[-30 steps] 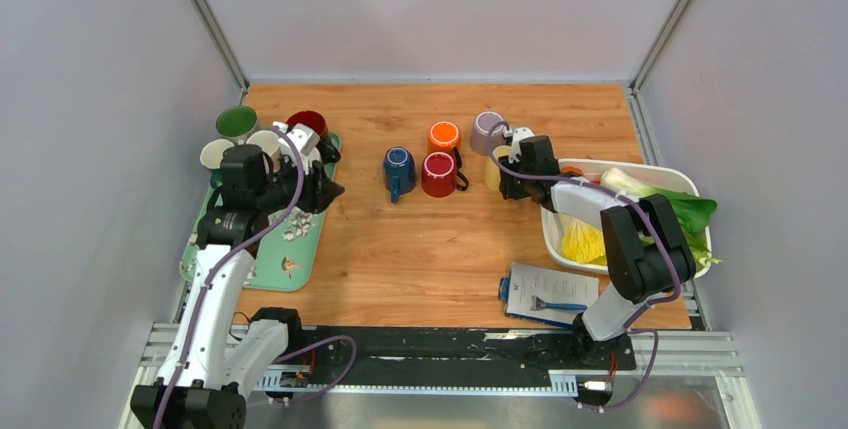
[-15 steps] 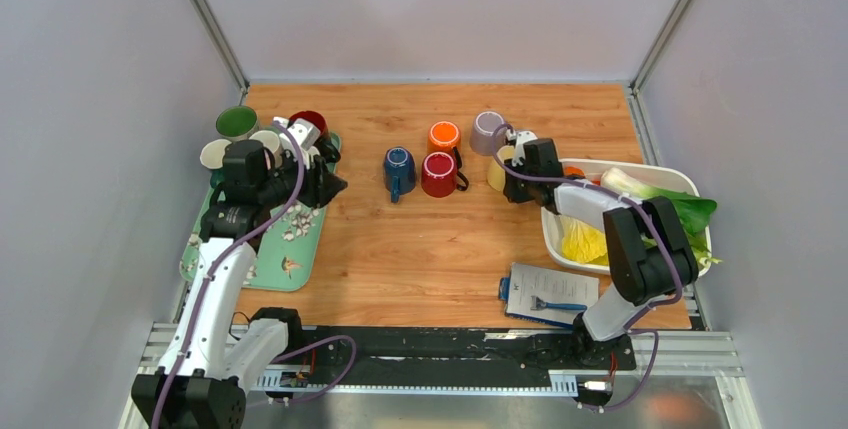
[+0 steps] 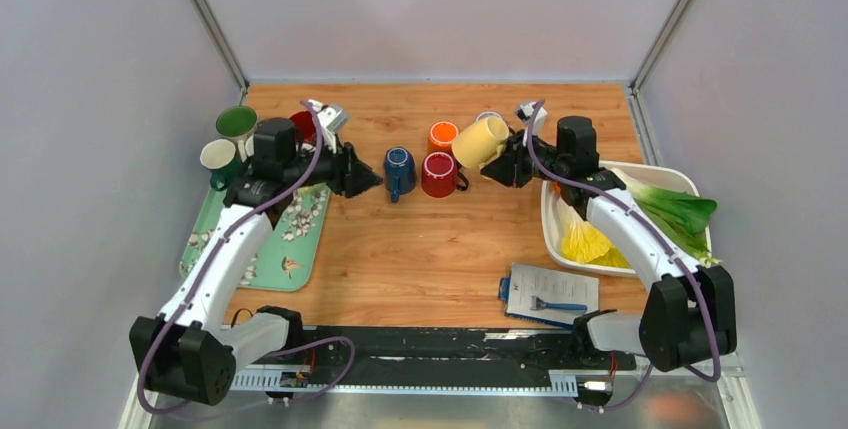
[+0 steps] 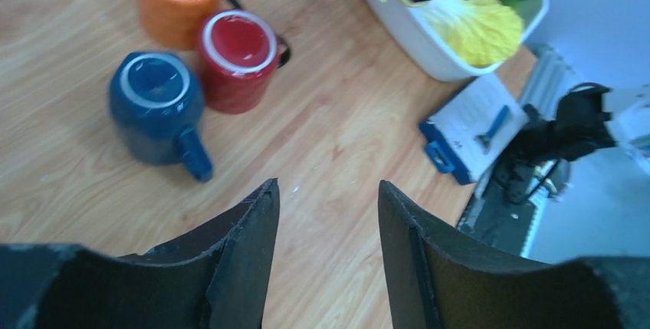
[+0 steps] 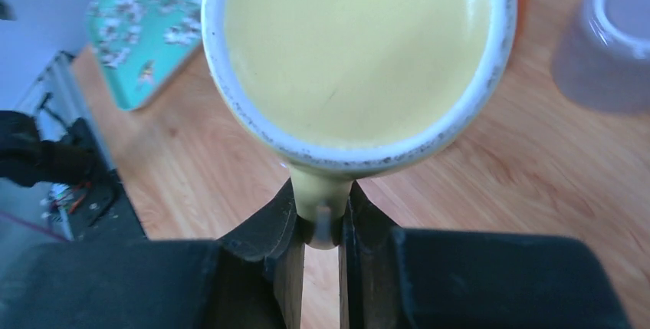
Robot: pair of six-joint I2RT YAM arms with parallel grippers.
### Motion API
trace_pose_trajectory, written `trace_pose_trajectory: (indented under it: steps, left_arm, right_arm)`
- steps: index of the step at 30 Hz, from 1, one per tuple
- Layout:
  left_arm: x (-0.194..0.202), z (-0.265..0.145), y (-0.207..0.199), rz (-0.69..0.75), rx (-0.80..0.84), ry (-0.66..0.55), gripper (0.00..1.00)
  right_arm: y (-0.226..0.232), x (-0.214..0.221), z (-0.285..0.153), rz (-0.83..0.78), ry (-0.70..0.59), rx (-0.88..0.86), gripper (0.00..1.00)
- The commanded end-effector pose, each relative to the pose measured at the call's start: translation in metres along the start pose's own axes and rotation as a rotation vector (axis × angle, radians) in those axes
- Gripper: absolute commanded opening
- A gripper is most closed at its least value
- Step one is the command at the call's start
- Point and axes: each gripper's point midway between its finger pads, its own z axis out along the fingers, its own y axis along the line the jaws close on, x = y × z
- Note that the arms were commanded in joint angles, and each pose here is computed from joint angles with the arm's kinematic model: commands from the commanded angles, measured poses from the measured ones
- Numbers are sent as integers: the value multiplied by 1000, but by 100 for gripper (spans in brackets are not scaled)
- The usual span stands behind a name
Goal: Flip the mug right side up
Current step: Turn over the cup at the center of the board.
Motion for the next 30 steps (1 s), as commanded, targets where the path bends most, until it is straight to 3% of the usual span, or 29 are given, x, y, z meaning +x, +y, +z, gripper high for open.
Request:
trace_pose_trajectory:
  steps: [1, 5, 8, 11, 16, 22, 25, 27, 30]
  left_arm:
    - [-54, 12, -44, 39, 209, -85, 60]
    - [-85, 23, -64, -108, 361, -141, 62]
    - [-119, 25, -79, -46, 437, -205, 64]
    - [-136, 34, -87, -71, 492, -207, 67]
    - [-167, 40, -89, -122, 507, -281, 70]
    - [-176, 45, -84, -161, 480, -322, 70]
    - [-178, 47, -83, -170, 482, -329, 63]
    - [-179, 47, -84, -160, 488, -332, 49]
    - [-177, 47, -85, -141, 501, -329, 36]
  right_arm:
    - [71, -84, -25, -235, -221, -272, 0]
    - [97, -125, -34, -317, -290, -315, 0]
    - [114, -146, -36, -357, -321, -348, 0]
    - [130, -162, -32, -373, -337, -378, 0]
    - [143, -168, -11, -370, -317, -414, 0]
    - [162, -157, -1, -386, -292, -466, 0]
    - [168, -146, 6, -382, -270, -474, 0]
    - [169, -138, 13, -367, -252, -467, 1]
    - [166, -129, 22, -349, -231, -444, 9]
